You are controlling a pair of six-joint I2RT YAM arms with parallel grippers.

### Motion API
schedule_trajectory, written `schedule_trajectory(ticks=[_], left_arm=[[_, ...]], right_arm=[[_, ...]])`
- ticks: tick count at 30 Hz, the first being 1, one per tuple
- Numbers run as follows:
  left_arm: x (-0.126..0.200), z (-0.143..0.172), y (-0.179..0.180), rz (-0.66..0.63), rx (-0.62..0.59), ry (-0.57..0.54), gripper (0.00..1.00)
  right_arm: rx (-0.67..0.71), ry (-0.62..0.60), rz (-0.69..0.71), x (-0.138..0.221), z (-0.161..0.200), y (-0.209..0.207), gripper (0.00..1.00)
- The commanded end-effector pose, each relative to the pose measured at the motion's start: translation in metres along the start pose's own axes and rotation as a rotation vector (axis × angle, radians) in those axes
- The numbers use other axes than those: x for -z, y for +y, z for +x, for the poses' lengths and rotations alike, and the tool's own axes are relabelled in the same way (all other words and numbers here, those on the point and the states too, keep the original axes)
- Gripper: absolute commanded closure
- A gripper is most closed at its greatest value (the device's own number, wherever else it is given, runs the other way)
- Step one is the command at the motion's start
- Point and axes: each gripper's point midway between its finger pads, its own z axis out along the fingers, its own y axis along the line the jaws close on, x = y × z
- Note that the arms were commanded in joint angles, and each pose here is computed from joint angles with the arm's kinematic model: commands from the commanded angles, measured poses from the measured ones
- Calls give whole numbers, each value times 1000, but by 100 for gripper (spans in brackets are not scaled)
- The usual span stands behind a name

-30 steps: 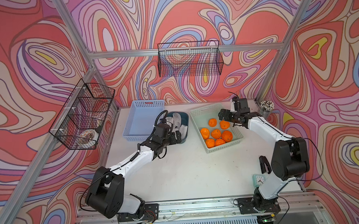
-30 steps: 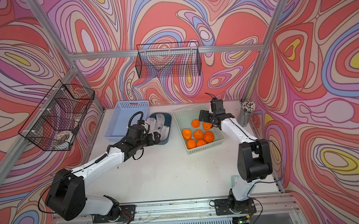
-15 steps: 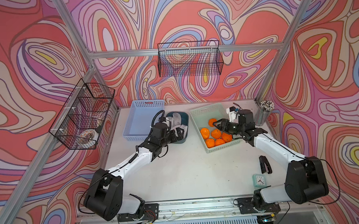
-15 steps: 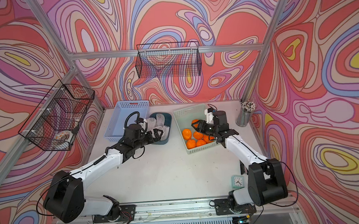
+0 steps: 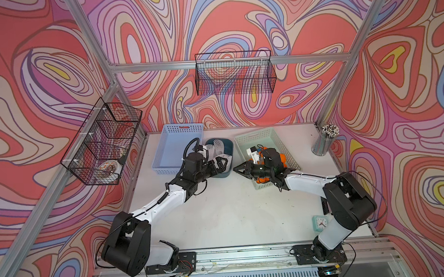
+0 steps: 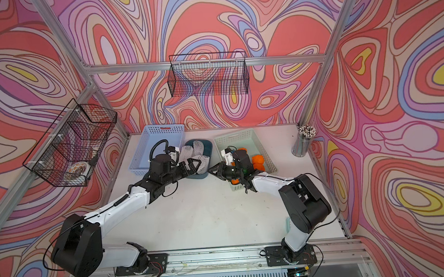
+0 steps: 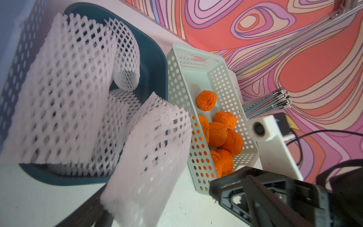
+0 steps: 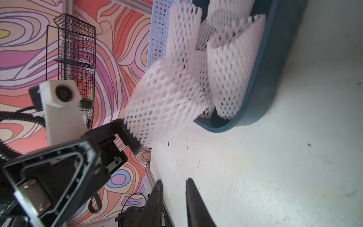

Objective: Remove foam nets from oranges
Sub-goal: Place the foam net into the storage box.

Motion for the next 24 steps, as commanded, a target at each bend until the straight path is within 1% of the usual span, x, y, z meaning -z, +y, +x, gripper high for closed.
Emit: schedule_trajectory(ticks=[1, 2, 4, 8, 12, 15, 19, 21, 22, 24], left_arm=[[2, -1, -2, 31, 21, -6, 0], [2, 0, -1, 30, 22, -4, 0], [1, 1, 2, 25, 27, 1, 0], [1, 3, 6, 14, 29, 3, 0], [1, 9, 5, 28, 33, 31, 0], [3, 15, 4, 36, 29, 56, 0], [12, 20, 13, -17, -13, 73, 0], [16, 24, 18, -51, -37, 98, 0], [17, 27, 21, -76, -51, 120, 0], [22, 30, 27, -118, -65, 147, 0]], right_arm=[[3, -7, -136, -14, -9, 36, 77], [-19, 9, -146, -23, -6, 31, 78], [-35, 23, -173, -32, -6, 34, 78], [-47, 50, -179, -53, -4, 34, 78], [-86, 57, -121, -74, -10, 14, 83], [-92, 46, -60, -85, -17, -1, 83], [-68, 41, 72, -96, -23, -24, 85], [-48, 37, 144, -100, -26, -35, 85], [-45, 33, 168, -101, -28, -40, 85], [-39, 23, 174, -102, -31, -41, 86]])
